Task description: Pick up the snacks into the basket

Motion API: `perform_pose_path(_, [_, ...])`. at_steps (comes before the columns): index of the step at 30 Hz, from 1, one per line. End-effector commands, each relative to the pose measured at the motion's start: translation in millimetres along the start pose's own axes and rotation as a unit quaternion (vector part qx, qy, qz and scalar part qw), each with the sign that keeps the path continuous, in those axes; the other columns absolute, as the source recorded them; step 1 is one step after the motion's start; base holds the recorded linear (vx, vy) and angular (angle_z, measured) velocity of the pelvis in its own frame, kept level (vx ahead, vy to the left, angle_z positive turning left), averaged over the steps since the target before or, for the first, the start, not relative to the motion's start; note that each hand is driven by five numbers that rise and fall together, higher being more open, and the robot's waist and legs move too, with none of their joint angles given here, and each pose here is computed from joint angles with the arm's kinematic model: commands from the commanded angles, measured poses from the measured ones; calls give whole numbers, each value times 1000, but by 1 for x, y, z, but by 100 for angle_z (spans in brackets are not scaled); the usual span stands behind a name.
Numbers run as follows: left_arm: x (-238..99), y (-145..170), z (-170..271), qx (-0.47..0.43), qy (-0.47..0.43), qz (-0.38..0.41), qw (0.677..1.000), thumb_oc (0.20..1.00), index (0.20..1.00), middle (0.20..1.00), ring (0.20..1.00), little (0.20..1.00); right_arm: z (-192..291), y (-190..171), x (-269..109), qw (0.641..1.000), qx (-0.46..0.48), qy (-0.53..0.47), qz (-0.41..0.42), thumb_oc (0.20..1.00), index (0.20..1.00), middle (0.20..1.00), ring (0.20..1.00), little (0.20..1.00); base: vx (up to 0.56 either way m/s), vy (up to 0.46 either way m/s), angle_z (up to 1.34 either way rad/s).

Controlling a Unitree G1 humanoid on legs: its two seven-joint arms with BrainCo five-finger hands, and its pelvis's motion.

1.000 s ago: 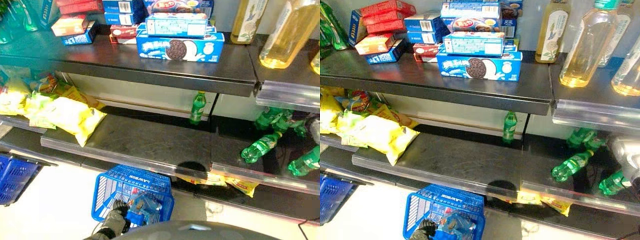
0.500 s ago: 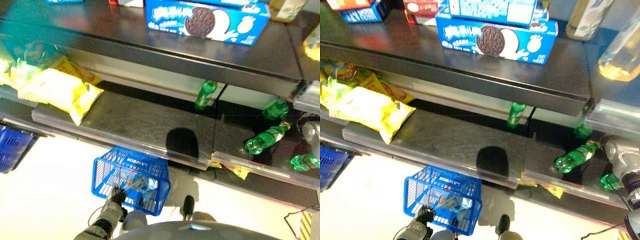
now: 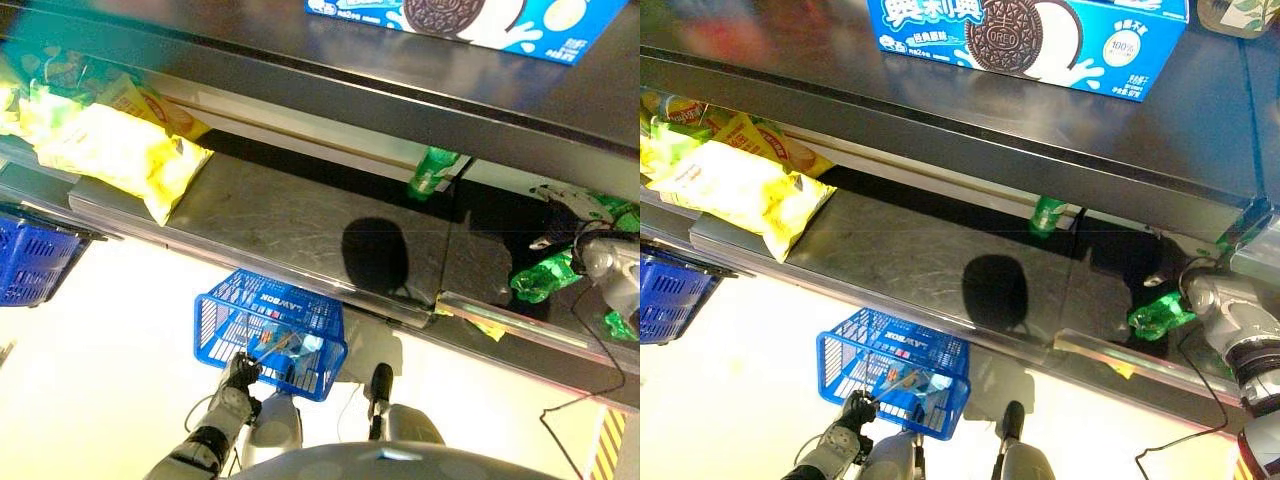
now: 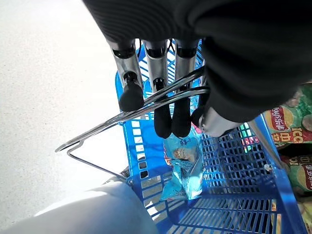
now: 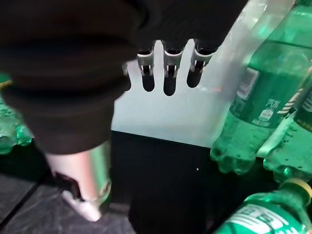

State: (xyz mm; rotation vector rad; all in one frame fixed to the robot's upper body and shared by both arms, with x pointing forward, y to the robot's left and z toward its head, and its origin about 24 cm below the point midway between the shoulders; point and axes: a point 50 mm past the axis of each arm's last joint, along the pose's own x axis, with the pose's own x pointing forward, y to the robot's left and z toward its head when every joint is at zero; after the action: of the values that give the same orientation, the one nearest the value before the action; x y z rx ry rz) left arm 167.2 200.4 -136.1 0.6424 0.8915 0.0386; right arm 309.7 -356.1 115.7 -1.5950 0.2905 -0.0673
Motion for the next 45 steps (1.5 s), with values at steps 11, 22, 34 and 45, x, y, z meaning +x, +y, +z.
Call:
perform_pose_path(11, [-3,3,-3,7,-16,-13,1000,200,200,200,200,200,10,-66,-17,993,26,-76,-90,1000,1000,1000,1000,1000,0,0,0])
perform_pose_path(22, [-2,4,-11,10,-1,-28,1000,200,200,200,200,200,3,-104,-47,988,-7,-114,-106,1000,1000,1000,1000,1000,0,0,0])
perform_pose_path(34, [1,6,-11,7,11,-24,1000,200,200,200,200,200,-4,-101,-48,990,-8,-102,-98,1000,1000,1000,1000,1000,-3,-4,-2])
perform_pose_path(45, [4,9,-5,19,10,-18,1000,200,200,200,200,200,-1,-80,-33,993,-69,-90,-42,1000,1000,1000,1000,1000,0,0,0])
